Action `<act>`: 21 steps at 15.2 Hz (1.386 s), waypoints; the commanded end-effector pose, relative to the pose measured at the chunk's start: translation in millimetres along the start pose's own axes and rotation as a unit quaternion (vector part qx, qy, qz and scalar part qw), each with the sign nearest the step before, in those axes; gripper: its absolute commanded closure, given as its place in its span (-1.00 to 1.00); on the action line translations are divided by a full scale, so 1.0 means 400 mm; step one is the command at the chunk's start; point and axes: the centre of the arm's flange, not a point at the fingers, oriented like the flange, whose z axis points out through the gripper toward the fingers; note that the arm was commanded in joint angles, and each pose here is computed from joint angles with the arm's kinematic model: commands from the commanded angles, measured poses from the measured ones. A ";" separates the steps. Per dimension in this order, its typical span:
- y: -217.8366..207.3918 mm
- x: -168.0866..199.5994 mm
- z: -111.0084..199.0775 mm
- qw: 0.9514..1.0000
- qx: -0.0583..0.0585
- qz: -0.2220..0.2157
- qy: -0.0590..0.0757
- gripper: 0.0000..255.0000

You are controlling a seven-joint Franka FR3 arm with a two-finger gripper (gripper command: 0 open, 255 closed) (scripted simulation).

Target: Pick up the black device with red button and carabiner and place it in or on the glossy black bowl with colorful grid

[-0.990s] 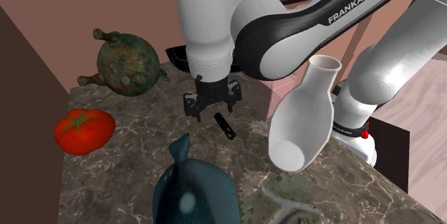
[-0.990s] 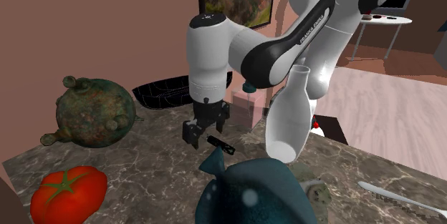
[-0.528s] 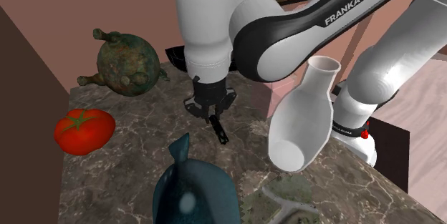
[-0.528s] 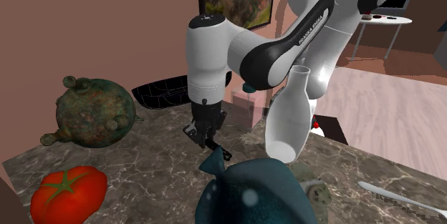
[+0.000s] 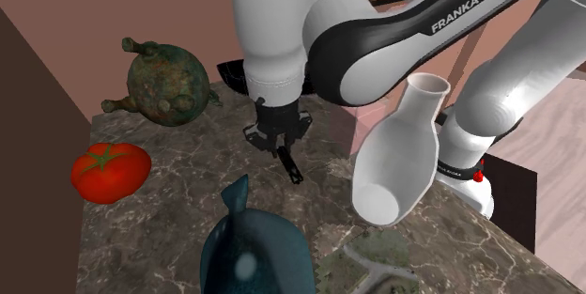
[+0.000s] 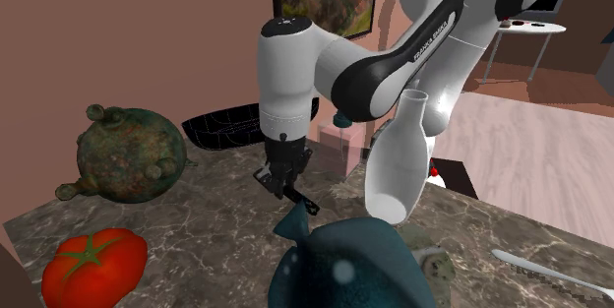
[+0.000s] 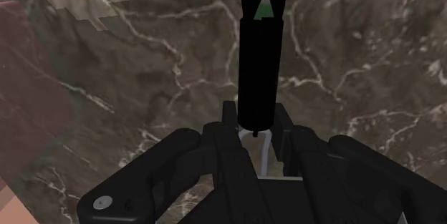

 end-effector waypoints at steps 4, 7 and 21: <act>0.011 0.007 -0.049 0.999 -0.015 -0.020 0.022 1.00; 0.013 0.012 -0.088 0.999 -0.015 -0.020 0.022 1.00; 0.021 0.038 -0.271 0.999 -0.015 -0.020 0.022 1.00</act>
